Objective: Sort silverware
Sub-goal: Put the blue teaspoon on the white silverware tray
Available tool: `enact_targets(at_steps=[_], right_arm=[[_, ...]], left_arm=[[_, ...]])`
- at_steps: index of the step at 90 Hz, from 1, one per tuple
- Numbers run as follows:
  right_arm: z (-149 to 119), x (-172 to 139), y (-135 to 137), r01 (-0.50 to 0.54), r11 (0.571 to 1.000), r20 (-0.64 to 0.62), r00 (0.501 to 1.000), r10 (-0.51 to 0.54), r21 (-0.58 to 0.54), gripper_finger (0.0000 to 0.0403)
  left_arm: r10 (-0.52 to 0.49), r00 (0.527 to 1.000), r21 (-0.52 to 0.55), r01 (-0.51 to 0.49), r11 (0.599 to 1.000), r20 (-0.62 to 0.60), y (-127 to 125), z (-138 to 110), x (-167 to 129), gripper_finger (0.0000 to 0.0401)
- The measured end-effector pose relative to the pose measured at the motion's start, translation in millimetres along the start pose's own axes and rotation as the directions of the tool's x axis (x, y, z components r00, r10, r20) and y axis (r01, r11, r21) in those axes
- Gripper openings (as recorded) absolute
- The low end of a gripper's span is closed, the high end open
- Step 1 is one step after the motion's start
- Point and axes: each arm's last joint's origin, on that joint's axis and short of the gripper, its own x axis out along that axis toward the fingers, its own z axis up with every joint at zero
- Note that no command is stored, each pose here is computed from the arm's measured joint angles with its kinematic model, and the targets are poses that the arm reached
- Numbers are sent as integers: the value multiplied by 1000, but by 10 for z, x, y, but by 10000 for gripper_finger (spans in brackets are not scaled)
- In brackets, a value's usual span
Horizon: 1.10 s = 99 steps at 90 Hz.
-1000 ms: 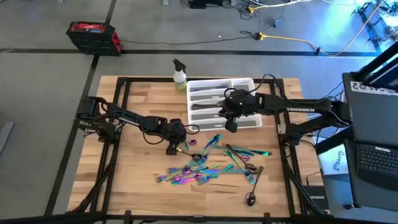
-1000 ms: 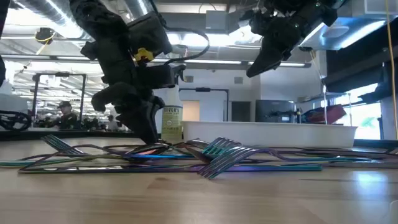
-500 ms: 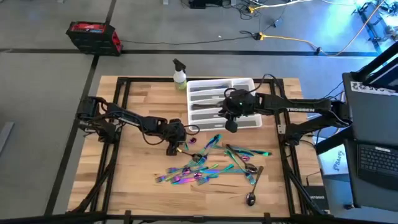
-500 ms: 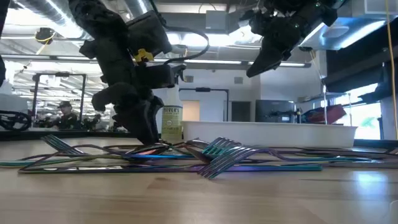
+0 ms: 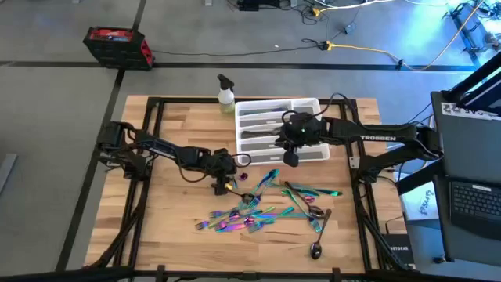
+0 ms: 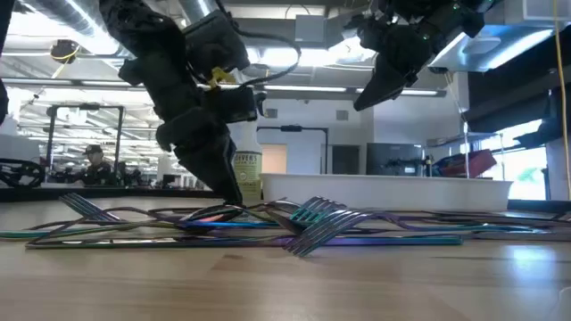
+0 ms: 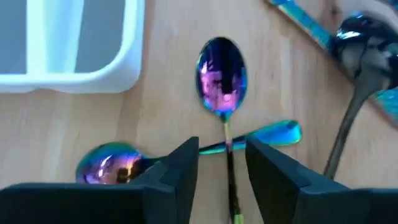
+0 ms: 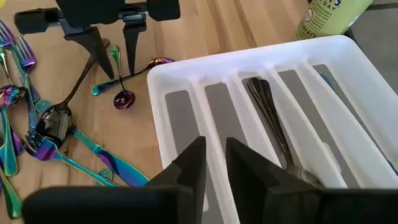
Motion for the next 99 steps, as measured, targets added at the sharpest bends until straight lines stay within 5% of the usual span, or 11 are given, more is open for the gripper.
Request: enact_targets(at_steps=[50, 99], right_arm=[[0, 0, 0, 1, 1000, 0, 1000, -1, -7, 46], [-1, 0, 0, 1, 1000, -1, 1000, -1, -24, 46]], left_arm=[[16, 999, 28, -15, 999, -31, 5, -29, -1, 47], [14, 998, 102, -8, 995, -58, 6, -54, -3, 42]])
